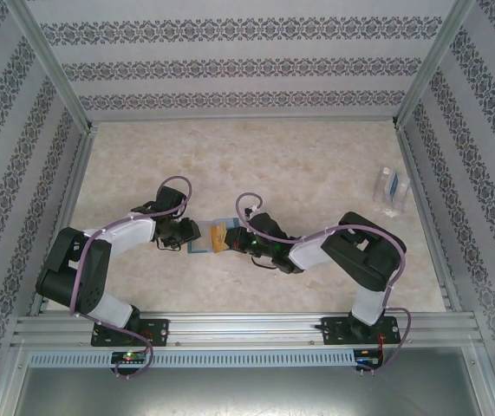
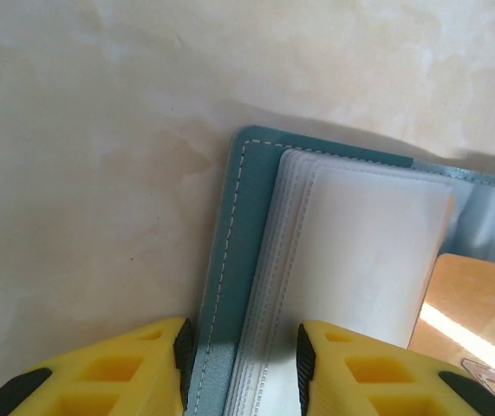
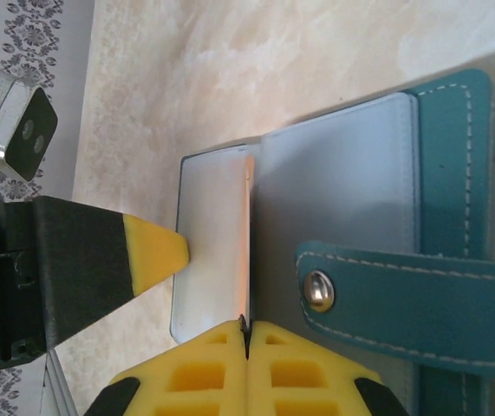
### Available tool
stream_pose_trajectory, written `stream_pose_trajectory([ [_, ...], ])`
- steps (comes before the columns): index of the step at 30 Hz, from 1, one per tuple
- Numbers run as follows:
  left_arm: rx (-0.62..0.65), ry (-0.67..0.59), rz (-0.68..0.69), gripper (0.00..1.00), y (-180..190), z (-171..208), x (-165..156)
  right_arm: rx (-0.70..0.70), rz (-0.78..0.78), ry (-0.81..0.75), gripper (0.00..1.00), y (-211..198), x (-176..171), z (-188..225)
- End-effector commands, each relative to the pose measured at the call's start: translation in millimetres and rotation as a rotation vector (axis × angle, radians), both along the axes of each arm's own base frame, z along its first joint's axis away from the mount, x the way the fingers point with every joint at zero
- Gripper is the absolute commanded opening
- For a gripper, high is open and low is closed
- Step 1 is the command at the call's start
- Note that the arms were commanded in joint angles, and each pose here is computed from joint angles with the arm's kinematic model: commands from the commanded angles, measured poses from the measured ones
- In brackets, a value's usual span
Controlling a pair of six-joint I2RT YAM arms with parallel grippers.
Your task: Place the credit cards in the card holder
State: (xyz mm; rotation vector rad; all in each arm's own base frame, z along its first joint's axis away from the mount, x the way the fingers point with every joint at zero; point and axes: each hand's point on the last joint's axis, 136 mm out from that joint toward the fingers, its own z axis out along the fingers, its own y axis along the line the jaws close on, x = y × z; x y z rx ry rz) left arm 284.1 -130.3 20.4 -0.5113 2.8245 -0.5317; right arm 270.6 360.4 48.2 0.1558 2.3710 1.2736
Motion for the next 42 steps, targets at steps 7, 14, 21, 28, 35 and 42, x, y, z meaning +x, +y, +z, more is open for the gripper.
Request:
stream_pose_trajectory([
  [7,0.005,0.095,-0.022,0.37,-1,-20,-29,0.060,0.000,0.040,0.00,9,9,-9],
  [14,0.010,0.090,-0.026,0.37,-1,-18,-27,0.057,-0.004,0.023,0.00,2,17,-9],
  [21,0.006,0.090,-0.029,0.37,-2,-18,-25,0.071,0.032,0.029,0.00,19,12,-14],
  [28,-0.005,0.099,-0.039,0.39,-5,-17,-26,0.109,0.030,0.049,0.00,34,10,-24],
  [35,-0.008,0.086,-0.034,0.45,-4,-9,-23,0.104,0.062,0.063,0.00,44,7,-26],
  [42,-0.049,0.043,0.008,0.45,-1,0,-19,0.068,0.053,0.061,0.11,36,7,-29],
])
